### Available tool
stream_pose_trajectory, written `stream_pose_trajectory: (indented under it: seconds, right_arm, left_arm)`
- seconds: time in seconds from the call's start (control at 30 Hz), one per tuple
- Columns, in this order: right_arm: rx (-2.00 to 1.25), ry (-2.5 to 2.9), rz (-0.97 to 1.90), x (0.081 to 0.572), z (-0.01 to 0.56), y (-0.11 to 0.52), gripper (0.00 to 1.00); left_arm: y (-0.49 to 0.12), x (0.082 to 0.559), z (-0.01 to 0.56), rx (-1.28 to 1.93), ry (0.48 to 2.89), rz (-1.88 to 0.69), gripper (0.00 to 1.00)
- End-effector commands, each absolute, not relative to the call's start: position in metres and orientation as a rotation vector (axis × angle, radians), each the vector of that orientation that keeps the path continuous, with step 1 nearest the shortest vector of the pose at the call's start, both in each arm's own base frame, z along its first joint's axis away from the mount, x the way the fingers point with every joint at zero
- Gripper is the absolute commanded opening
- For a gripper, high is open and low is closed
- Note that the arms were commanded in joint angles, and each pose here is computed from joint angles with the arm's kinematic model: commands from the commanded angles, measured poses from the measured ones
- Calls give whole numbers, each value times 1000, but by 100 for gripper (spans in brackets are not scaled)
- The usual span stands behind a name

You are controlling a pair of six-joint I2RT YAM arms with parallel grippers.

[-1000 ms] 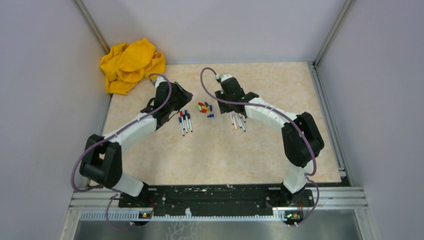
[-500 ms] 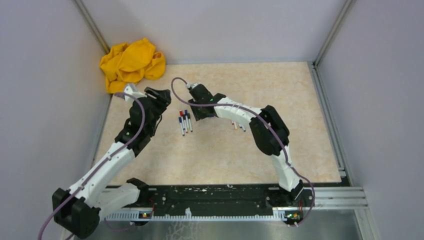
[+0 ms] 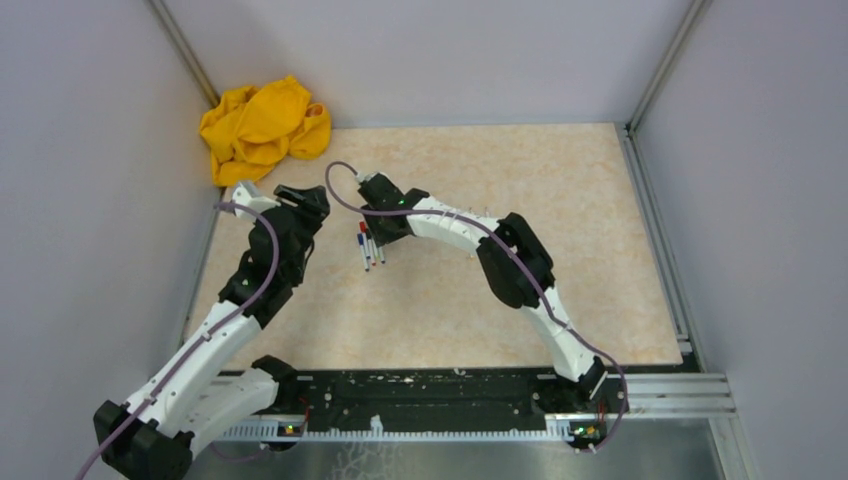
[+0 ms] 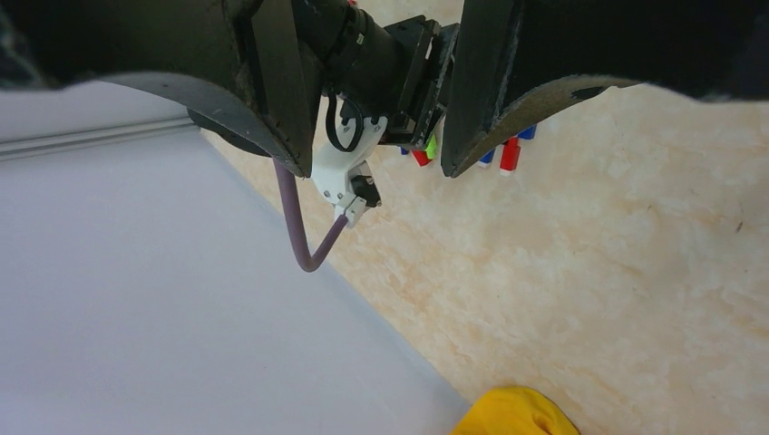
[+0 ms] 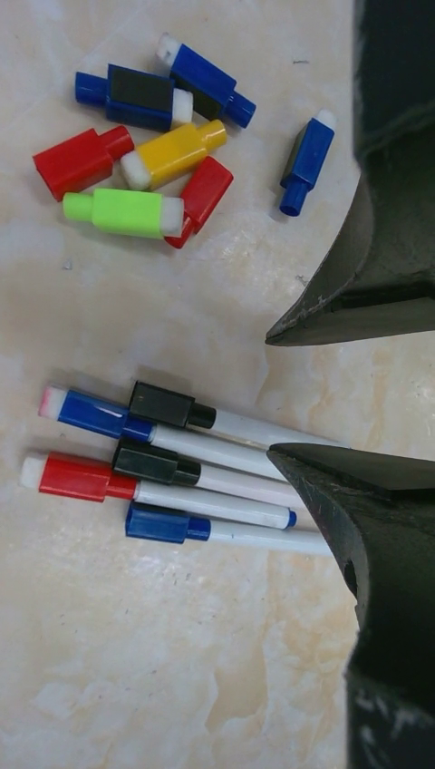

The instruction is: Open the pen caps

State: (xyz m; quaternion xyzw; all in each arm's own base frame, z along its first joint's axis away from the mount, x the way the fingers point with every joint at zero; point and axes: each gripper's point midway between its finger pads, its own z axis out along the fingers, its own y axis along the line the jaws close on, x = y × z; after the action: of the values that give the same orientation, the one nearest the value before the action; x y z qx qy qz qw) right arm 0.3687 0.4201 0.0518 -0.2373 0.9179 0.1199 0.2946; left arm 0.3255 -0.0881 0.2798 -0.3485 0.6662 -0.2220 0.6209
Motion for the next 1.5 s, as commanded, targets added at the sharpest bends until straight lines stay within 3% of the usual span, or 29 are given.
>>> stream_pose_trajectory:
  seconds: [0.0,0.47,0.57,0.8,1.13,1.47]
  right_arm:
    - [-605,2442,314,371,53,427,43]
    - [-634,2475,244,365,32,426,42]
    - [-646,2500,185,361,22,416,34]
    - [-658,2529,105,345,1,392,0]
    - [-541,2387,296,353,72,377,0]
    - [-480,2296,488,347,124,348,0]
  left_arm:
    - [-83,320,281,-814,1516,-501,61]
    - [-82,318,285,-817,1499,-511,61]
    - [-81,318,284,-818,1497,-504,61]
    - [-76,320,282,-837,1493,-463,65]
    - [-91,335,275,-832,1561,-471,76]
    - [-133,355,255,-796,1670,-611,78]
